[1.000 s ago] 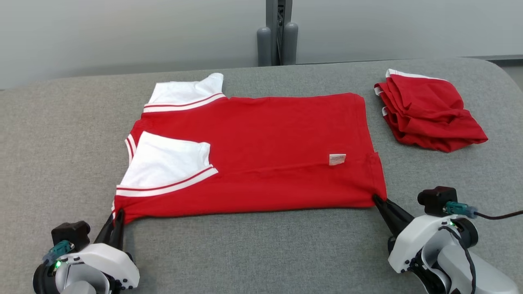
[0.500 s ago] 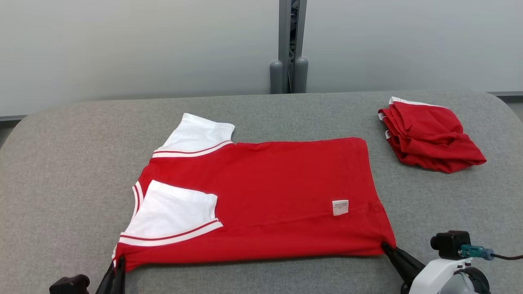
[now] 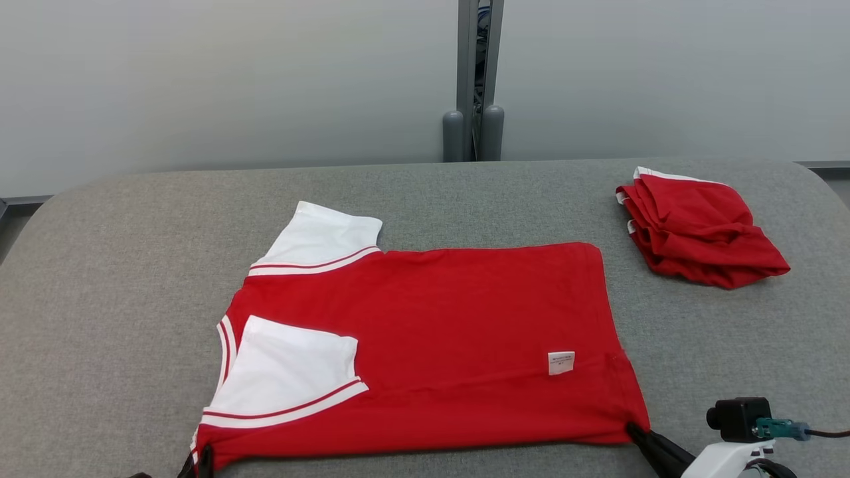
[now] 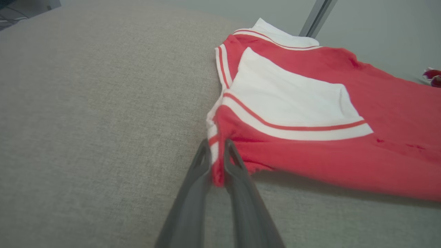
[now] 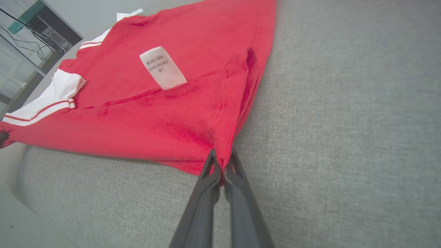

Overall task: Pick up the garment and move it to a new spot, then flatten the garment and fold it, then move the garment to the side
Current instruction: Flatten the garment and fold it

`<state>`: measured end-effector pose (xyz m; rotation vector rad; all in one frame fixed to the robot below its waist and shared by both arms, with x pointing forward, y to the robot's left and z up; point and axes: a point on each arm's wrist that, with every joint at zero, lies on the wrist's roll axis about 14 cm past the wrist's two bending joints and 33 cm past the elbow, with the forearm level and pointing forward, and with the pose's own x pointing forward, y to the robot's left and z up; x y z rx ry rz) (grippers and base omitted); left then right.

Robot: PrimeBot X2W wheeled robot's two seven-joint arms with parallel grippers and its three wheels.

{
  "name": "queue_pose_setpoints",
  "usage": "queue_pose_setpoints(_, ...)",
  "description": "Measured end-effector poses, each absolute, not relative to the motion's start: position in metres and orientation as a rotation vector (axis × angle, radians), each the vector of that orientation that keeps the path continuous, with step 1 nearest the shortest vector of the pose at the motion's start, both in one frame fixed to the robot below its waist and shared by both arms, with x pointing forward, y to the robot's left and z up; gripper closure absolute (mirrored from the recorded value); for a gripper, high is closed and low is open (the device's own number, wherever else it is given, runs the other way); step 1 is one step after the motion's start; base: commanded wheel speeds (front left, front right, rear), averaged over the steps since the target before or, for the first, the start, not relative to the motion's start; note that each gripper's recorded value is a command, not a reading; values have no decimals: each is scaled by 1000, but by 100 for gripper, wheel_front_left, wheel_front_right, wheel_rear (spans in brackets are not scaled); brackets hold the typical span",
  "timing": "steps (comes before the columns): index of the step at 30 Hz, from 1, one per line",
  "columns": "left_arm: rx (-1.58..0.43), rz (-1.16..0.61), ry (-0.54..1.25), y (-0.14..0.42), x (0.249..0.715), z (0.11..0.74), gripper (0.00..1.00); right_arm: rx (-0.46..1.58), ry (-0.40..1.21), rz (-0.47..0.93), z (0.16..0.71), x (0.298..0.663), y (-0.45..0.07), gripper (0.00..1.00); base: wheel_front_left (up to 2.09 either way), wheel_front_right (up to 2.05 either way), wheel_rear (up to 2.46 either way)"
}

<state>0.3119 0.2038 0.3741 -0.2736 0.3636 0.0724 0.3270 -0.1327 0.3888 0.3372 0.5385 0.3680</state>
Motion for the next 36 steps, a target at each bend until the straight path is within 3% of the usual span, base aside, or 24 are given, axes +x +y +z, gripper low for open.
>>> queue_pose_setpoints(1, -275, 72, 366, 203, 312, 373, 73, 333, 538, 364, 388, 327, -134, 51, 0, 0, 0)
queue_pose_setpoints(2, -273, 74, 370, 204, 311, 372, 60, 327, 537, 361, 388, 327, -135, 0, 0, 0, 0)
queue_pose_setpoints(3, -273, 78, 372, 206, 310, 372, 23, 332, 528, 353, 389, 328, -137, 0, 0, 0, 0)
queue_pose_setpoints(4, -276, 85, 365, 207, 311, 373, 0, 338, 519, 346, 390, 330, -138, 0, 0, 0, 0)
queue_pose_setpoints(11, -270, 101, 278, 210, 319, 395, 0, 336, 406, 319, 413, 345, -151, 0, 0, 0, 0)
queue_pose_setpoints(20, -165, 74, 20, 210, 344, 473, 0, 308, 182, 308, 459, 373, -152, 0, 0, 0, 0)
queue_pose_setpoints(26, -157, 38, -8, 202, 354, 482, 0, 307, 161, 310, 459, 371, -141, 0, 0, 0, 0)
queue_pose_setpoints(36, -67, -163, -98, 172, 434, 523, 0, 288, 148, 331, 462, 390, -128, 0, 0, 0, 0)
